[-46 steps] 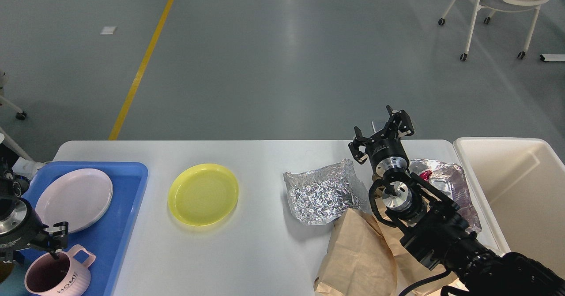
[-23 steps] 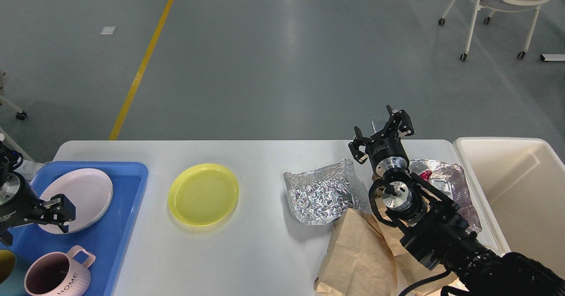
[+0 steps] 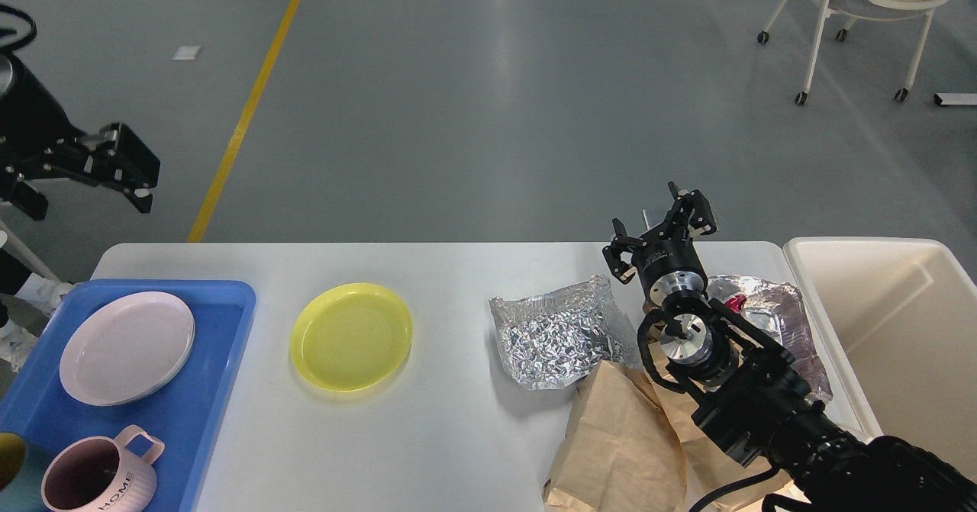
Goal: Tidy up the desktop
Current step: 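Raise the left gripper and move it toward the yellow plate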
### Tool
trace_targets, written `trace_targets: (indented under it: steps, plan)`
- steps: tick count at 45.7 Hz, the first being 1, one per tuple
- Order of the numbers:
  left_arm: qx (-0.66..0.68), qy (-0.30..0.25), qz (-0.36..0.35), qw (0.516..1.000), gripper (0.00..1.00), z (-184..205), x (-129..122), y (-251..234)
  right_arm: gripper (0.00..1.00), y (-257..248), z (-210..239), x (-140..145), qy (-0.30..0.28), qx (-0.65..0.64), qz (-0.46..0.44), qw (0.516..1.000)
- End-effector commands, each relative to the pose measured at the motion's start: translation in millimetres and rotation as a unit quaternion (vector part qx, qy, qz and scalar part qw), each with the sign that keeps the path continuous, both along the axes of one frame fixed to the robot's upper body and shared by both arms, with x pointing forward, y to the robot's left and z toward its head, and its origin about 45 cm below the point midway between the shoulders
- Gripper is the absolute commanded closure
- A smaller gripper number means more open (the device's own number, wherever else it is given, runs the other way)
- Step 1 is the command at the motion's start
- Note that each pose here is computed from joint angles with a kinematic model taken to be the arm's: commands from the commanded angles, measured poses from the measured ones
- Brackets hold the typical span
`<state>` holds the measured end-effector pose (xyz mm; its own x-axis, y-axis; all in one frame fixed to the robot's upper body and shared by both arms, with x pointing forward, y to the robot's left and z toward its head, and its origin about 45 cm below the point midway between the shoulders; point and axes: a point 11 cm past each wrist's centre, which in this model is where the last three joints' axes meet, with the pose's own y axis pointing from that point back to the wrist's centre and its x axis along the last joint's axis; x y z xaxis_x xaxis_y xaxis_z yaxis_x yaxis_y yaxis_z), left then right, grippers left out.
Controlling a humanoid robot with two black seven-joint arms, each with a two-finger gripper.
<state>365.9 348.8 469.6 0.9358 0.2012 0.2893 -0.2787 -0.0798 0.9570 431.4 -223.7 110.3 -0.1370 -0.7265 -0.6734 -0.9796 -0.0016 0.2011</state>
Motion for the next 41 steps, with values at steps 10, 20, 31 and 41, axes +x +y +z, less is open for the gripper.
trace_targets:
  steps: [10,20,31,41]
  plan:
    - [0.01,-0.059,-0.033,0.998,0.05,53,2,-38,0.0,0,0,0,0.0,0.0,0.0,1.0]
    - [-0.018,0.034,0.007,0.999,0.07,-32,8,-24,0.0,0,0,0,0.0,0.0,0.0,1.0]
    - [0.003,0.03,0.08,0.996,0.11,-157,9,15,0.0,0,0,0,0.0,0.0,0.0,1.0]
    - [0.041,-0.015,0.108,0.993,0.12,-262,-10,29,0.0,0,0,0,0.0,0.0,0.0,1.0]
